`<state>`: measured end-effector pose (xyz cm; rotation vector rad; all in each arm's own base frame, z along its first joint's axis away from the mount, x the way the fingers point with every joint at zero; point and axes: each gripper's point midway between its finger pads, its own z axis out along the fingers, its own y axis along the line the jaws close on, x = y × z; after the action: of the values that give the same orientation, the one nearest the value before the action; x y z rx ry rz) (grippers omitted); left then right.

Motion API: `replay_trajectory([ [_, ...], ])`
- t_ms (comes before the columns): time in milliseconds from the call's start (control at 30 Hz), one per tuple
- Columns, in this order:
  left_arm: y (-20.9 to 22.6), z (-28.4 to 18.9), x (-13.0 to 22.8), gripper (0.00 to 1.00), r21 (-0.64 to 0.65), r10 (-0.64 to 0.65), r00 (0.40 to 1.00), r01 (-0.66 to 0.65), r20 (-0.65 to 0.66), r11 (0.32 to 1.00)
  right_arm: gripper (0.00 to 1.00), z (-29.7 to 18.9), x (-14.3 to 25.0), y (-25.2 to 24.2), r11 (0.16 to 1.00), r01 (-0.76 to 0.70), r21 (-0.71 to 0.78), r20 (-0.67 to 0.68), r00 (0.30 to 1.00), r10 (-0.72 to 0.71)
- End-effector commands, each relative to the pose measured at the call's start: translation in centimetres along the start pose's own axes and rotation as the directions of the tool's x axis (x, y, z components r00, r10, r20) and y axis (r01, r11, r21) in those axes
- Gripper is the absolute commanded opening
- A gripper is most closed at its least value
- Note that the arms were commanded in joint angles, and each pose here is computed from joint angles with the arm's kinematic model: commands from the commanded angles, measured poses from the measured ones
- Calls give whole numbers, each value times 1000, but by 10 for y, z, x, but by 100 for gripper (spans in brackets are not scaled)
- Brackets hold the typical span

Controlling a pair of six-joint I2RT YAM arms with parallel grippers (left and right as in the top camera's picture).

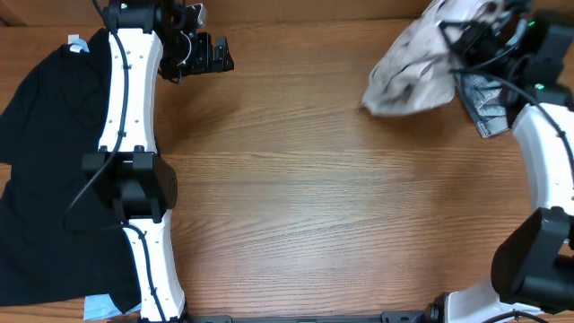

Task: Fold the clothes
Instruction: 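Lift the pants with the right gripper and place them on the jeans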

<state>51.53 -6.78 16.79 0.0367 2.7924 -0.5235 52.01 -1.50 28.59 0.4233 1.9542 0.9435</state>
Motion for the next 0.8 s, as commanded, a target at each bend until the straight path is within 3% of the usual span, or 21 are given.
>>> replay_trajectory([
  [0, -5, -2, -5, 100, -3, 40, 999, -40, 20, 999, 4, -35, -63, 21, 996, 76, 49, 208, 974, -84],
  [133, -5, -2, -5, 100, -3, 40, 999, -40, 21, 999, 4, -53, -102, 4, 996, 30, 86, 358, 932, -59],
  [400, -5, -2, -5, 100, -3, 40, 999, -40, 21, 999, 4, -57, -148, -28, 999, -12, 33, 521, 854, -7],
  [600, -7, -2, -6, 100, -2, 44, 999, -44, 25, 999, 4, -40, -161, -71, 1000, -23, -2, 586, 810, 20],
  [767, -8, -2, -10, 100, -1, 53, 998, -53, 42, 999, 4, -13, -148, -135, 993, -118, -15, 571, 815, 105],
])
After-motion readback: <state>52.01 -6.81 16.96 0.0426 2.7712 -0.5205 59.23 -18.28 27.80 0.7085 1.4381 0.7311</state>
